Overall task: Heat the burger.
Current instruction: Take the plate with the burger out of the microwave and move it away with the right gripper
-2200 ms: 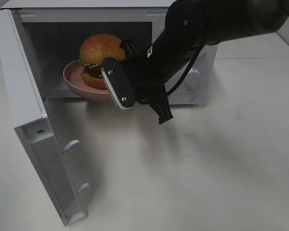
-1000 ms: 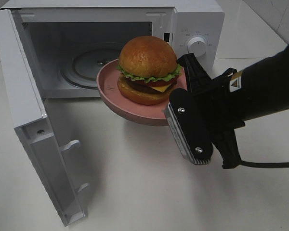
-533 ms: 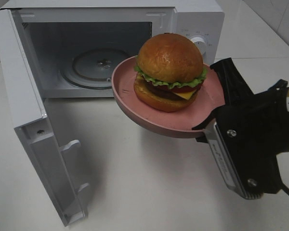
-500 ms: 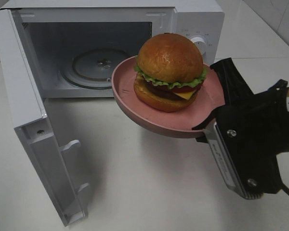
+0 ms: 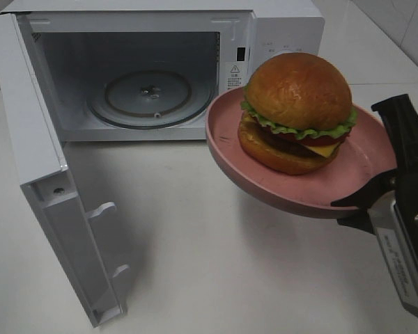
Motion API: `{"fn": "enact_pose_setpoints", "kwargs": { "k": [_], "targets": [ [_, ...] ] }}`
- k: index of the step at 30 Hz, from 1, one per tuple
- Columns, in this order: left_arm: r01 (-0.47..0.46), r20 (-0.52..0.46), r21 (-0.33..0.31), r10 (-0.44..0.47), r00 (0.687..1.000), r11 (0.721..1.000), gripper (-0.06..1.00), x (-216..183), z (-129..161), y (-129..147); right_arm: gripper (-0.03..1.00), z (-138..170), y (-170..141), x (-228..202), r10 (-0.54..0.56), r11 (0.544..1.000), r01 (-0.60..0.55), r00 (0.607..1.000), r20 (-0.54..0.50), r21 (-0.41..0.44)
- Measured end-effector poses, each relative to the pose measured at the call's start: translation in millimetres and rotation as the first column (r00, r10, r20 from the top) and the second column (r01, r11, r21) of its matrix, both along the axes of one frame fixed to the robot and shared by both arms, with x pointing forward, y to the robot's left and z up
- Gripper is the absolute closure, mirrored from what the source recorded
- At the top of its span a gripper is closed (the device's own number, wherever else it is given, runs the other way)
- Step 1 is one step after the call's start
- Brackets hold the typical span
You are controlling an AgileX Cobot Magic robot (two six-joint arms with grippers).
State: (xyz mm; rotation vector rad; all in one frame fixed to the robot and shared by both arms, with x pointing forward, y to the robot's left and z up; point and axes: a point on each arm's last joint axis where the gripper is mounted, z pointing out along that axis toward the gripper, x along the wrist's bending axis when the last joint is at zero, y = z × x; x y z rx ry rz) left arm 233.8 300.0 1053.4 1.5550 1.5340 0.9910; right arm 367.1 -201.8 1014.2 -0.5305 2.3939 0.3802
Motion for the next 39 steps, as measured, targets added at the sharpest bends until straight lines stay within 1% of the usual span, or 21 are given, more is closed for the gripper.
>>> {"fn": "enact_pose_setpoints", "kwargs": {
  "k": [4,7,9,10,11,13,14,15,17,19,22,24,25,27,28,29,30,33,35,38,39],
  "targets": [
    [0.0,0.0,0.0,0.0,1.0,1.0,-0.03,0.0,0.0,0.0,0.87,0.5,-4.5,0.3,-0.057,0.998,0.057,0.998,-0.002,-0.007],
    [0.0,0.0,0.0,0.0,1.0,1.0,-0.03,0.0,0.0,0.0,0.87,-0.4,-10.7,2.1,-0.162,0.987,0.162,0.987,-0.015,-0.017],
    [0.0,0.0,0.0,0.0,1.0,1.0,-0.03,0.0,0.0,0.0,0.87,-0.9,-12.4,2.7,-0.183,0.983,0.183,0.983,-0.014,-0.024],
    [0.0,0.0,0.0,0.0,1.0,1.0,-0.03,0.0,0.0,0.0,0.87,-0.9,-15.2,4.2,-0.242,0.97,0.242,0.97,-0.014,-0.015],
    [0.0,0.0,0.0,0.0,1.0,1.0,-0.03,0.0,0.0,0.0,0.87,-0.9,-15.2,4.2,-0.242,0.97,0.242,0.97,-0.014,-0.015],
    [0.0,0.0,0.0,0.0,1.0,1.0,-0.03,0.0,0.0,0.0,0.87,-0.4,-19.8,6.5,-0.322,0.947,0.322,0.947,-0.005,-0.011],
    [0.0,0.0,0.0,0.0,1.0,1.0,-0.03,0.0,0.0,0.0,0.87,-0.4,-19.8,6.5,-0.322,0.947,0.322,0.947,-0.005,-0.011],
    [0.0,0.0,0.0,0.0,1.0,1.0,-0.03,0.0,0.0,0.0,0.87,-0.5,-23.1,7.4,-0.383,0.924,0.383,0.924,-0.009,-0.006],
    [0.0,0.0,0.0,0.0,1.0,1.0,-0.03,0.0,0.0,0.0,0.87,-0.6,-24.7,7.7,-0.406,0.914,0.406,0.914,-0.009,-0.008],
    [0.0,0.0,0.0,0.0,1.0,1.0,-0.03,0.0,0.0,0.0,0.87,-1.2,-32.4,8.3,-0.517,0.856,0.516,0.856,-0.014,-0.015],
    [0.0,0.0,0.0,0.0,1.0,1.0,-0.03,0.0,0.0,0.0,0.87,-1.2,-33.9,8.5,-0.541,0.841,0.541,0.841,-0.015,-0.013],
    [0.0,0.0,0.0,0.0,1.0,1.0,-0.03,0.0,0.0,0.0,0.87,-1.8,-38.9,8.0,-0.608,0.794,0.608,0.793,-0.021,-0.02],
    [0.0,0.0,0.0,0.0,1.0,1.0,-0.03,0.0,0.0,0.0,0.87,-1.8,-38.9,8.0,-0.608,0.794,0.608,0.793,-0.021,-0.02],
    [0.0,0.0,0.0,0.0,1.0,1.0,-0.03,0.0,0.0,0.0,0.87,-2.8,-45.1,6.3,-0.687,0.727,0.686,0.726,-0.032,-0.034],
    [0.0,0.0,0.0,0.0,1.0,1.0,-0.03,0.0,0.0,0.0,0.87,-2.8,-45.1,6.3,-0.687,0.727,0.686,0.726,-0.032,-0.034],
    [0.0,0.0,0.0,0.0,1.0,1.0,-0.03,0.0,0.0,0.0,0.87,-3.0,-46.8,5.9,-0.704,0.71,0.703,0.709,-0.033,-0.039],
    [0.0,0.0,0.0,0.0,1.0,1.0,-0.03,0.0,0.0,0.0,0.87,-3.4,-49.7,4.8,-0.736,0.677,0.734,0.676,-0.034,-0.049],
    [0.0,0.0,0.0,0.0,1.0,1.0,-0.03,0.0,0.0,0.0,0.87,-3.5,-51.3,4.2,-0.753,0.658,0.751,0.657,-0.034,-0.053],
    [0.0,0.0,0.0,0.0,1.0,1.0,-0.03,0.0,0.0,0.0,0.87,-4.4,-56.9,1.4,-0.807,0.59,0.804,0.589,-0.036,-0.077],
    [0.0,0.0,0.0,0.0,1.0,1.0,-0.03,0.0,0.0,0.0,0.87,-4.6,-58.2,0.6,-0.822,0.57,0.818,0.569,-0.038,-0.082],
    [0.0,0.0,0.0,0.0,1.0,1.0,-0.03,0.0,0.0,0.0,0.87,-4.8,-60.4,-0.9,-0.844,0.536,0.84,0.534,-0.041,-0.087]
  ]
}}
